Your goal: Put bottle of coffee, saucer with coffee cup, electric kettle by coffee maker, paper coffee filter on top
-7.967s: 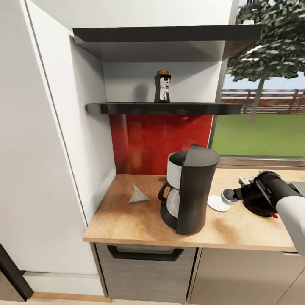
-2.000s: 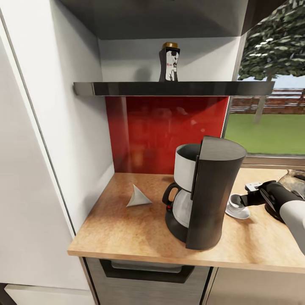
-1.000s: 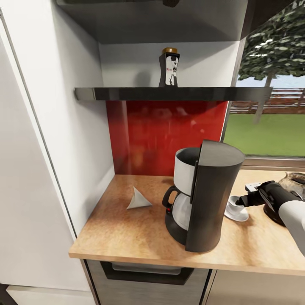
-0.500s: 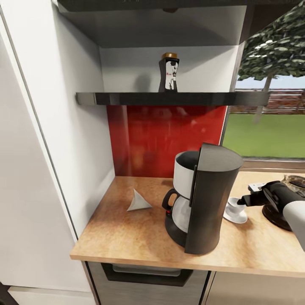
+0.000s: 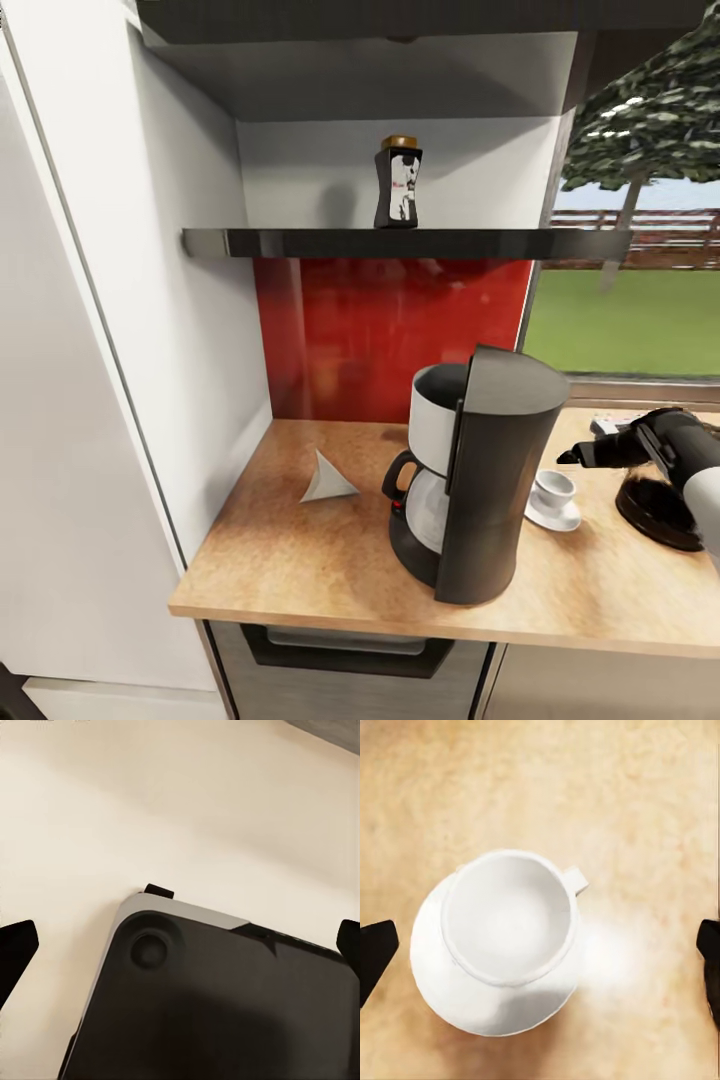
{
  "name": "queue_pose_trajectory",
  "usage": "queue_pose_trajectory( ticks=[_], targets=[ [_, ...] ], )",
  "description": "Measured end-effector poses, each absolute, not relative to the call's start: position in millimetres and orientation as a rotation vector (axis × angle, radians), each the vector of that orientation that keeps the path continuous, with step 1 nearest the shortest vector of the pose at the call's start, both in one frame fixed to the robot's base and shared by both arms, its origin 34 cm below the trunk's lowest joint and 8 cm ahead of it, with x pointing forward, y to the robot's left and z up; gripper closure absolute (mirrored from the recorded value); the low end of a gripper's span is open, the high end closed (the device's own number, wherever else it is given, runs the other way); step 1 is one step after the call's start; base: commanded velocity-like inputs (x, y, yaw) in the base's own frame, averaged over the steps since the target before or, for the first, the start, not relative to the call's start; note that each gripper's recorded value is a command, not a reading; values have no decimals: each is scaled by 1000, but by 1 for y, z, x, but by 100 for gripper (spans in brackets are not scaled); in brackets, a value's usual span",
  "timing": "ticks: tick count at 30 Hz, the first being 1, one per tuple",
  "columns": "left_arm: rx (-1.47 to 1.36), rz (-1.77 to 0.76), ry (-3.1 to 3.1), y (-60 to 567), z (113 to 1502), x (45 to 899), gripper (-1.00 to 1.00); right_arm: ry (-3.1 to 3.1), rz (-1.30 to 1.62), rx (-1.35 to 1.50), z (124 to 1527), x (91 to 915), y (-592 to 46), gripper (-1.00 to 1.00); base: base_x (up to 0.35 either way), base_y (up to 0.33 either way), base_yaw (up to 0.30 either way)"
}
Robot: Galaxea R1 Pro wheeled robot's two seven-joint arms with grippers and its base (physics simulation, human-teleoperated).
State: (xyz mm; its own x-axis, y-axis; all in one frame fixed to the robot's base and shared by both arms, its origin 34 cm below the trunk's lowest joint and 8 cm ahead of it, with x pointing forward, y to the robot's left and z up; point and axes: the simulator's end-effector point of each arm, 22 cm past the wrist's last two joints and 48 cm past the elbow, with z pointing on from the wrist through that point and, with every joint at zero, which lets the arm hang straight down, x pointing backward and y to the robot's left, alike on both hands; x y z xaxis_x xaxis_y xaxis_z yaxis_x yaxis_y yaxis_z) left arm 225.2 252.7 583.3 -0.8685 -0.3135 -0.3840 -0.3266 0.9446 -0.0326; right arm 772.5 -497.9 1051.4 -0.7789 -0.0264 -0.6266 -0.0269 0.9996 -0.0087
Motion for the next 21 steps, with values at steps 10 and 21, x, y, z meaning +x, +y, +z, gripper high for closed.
queue_pose_trajectory(
  ticks=[10, 21],
  targets=[
    [-461, 46, 2707, 253, 594, 223, -100, 2375, 57, 7, 1145, 773, -503, -100, 0, 0, 0],
    [-457, 44, 2705, 251, 605, 220, -100, 2239, -35, 43, 1252, 752, -537, -100, 0, 0, 0]
  ],
)
